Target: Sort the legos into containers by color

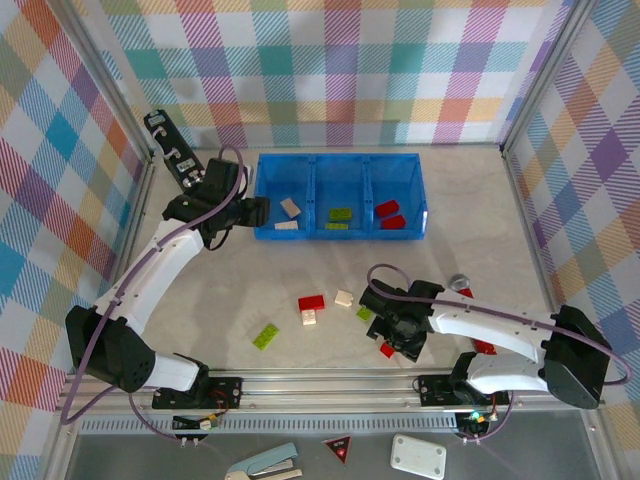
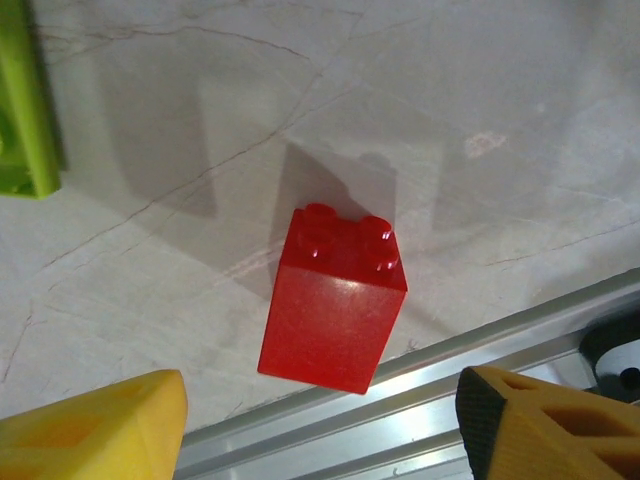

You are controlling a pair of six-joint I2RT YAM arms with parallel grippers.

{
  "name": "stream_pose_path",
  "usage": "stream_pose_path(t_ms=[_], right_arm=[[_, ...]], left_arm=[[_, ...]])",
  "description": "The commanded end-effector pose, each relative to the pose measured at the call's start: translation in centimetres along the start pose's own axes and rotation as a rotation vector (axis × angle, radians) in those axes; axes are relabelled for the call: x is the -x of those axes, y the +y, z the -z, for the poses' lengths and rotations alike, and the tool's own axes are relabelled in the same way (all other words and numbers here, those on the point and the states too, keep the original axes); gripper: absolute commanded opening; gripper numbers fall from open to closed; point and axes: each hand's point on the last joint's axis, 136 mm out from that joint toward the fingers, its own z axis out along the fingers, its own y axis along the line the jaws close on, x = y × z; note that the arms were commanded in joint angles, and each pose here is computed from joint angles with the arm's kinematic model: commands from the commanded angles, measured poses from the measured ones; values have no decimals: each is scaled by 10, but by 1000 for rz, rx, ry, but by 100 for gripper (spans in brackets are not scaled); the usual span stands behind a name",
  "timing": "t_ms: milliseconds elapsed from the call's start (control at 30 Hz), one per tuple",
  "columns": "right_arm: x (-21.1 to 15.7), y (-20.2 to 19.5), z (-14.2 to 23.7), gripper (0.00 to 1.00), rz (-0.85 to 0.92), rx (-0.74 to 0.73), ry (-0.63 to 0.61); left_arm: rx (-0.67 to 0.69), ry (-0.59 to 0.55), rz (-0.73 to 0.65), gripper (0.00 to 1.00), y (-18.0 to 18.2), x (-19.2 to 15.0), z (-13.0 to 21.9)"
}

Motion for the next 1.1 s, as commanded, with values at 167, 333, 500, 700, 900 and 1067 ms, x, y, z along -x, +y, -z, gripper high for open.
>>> stream_pose_path(t_ms=[167,333,500,700,900,1067], right_arm=[[-1,-5,-27,69,-107,-13,-3],[2,-7,-32,62,-105,-11,-22],[4,-9,-33,54,-104,-15,-31],[4,-8,-32,43,-95,-4,-32],[7,-10,-26,35,-85,7,-53],[16,-9,-17,27,-34,36,-105]], left_arm=[[-32,-42,1,78,-2,8,4],[-64,-36,-4,78,-8,7,4],[-73,-41,-4,76,-9,7,6],[-67,-41,-7,71,-8,8,6],[-37,-47,1,66,-3,10,5],[-30,-46,-1,66,-2,9,4]])
